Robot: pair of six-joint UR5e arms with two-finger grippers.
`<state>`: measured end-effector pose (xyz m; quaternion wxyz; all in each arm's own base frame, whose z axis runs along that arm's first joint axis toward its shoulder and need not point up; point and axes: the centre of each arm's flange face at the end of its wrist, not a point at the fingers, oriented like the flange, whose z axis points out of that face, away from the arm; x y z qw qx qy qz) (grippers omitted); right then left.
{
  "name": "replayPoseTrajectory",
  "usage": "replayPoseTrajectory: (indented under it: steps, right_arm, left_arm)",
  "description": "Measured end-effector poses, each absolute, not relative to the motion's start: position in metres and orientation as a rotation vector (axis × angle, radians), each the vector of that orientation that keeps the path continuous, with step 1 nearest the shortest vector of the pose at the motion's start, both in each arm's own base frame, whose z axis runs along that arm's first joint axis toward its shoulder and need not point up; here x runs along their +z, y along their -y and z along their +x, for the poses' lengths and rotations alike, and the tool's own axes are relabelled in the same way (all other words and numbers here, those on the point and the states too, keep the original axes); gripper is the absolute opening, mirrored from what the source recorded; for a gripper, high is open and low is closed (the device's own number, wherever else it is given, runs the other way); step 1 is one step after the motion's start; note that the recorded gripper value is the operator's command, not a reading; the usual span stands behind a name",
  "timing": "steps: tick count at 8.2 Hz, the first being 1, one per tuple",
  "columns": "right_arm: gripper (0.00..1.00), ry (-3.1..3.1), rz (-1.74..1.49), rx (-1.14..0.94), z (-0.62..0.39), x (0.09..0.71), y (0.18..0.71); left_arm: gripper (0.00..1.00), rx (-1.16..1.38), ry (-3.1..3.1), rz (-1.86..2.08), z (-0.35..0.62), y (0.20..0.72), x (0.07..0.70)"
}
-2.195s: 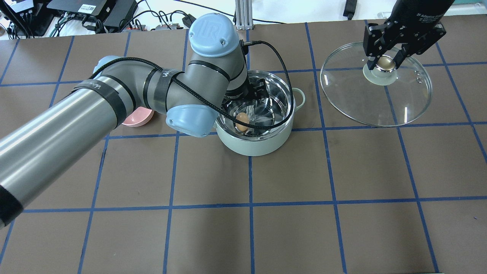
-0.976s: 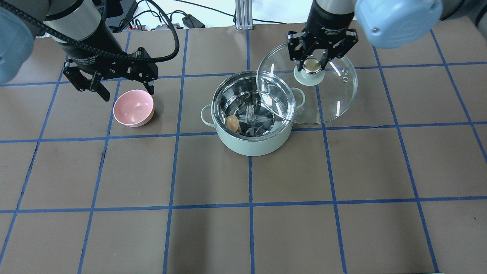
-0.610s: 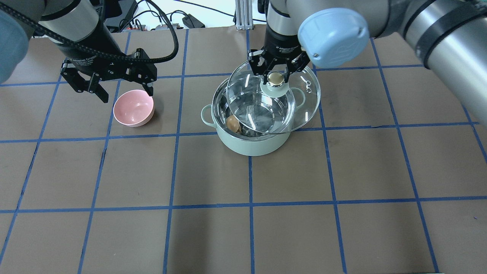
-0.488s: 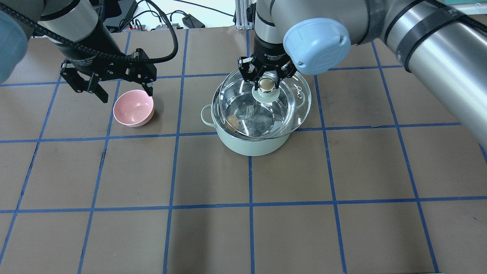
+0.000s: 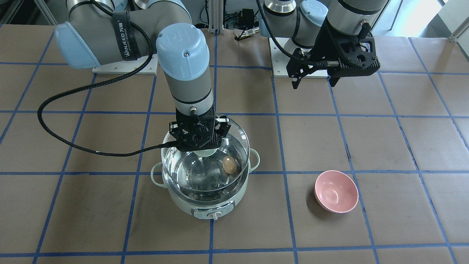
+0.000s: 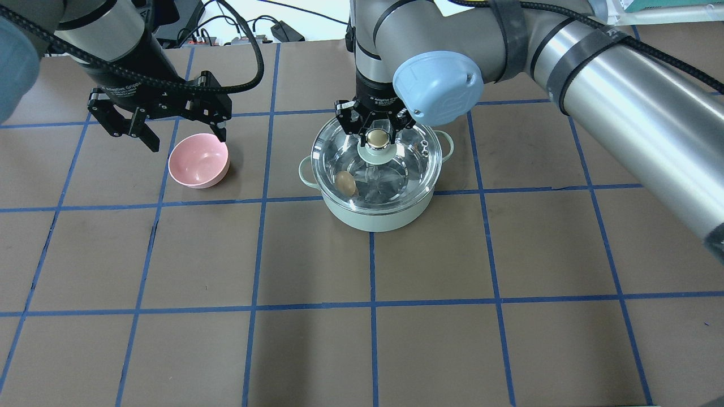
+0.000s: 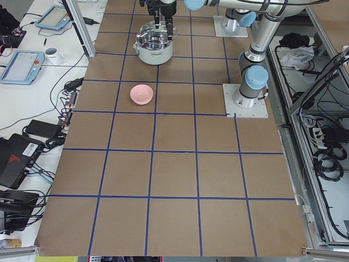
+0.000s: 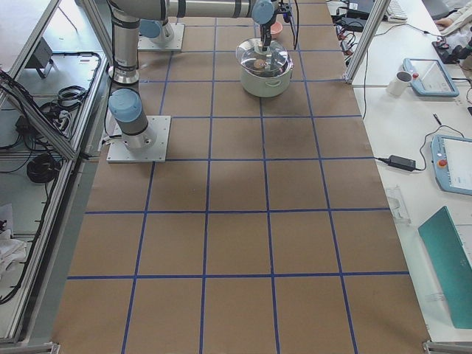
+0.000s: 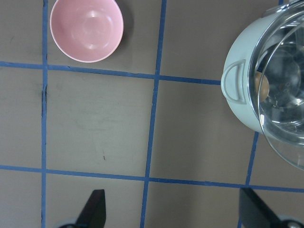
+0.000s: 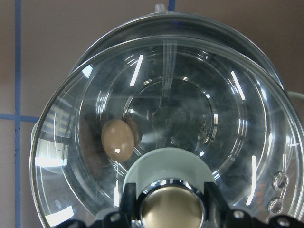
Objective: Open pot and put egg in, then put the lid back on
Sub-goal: 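Carry the glass lid with the right gripper back over the pot, then lower the lid onto the pot and open the right gripper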
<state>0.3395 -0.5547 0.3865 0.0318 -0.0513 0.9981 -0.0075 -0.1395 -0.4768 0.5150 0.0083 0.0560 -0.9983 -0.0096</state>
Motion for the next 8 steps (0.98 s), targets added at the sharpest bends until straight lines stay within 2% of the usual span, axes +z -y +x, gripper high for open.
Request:
replayPoseTrajectory:
  steps: [8]
  right_arm:
    - [0.0, -3.066, -0.182, -0.036, 0.342, 0.367, 0.571]
  left_arm:
    - [1.0, -0.022, 3.121, 0.177, -0.139, 0.476, 0.517]
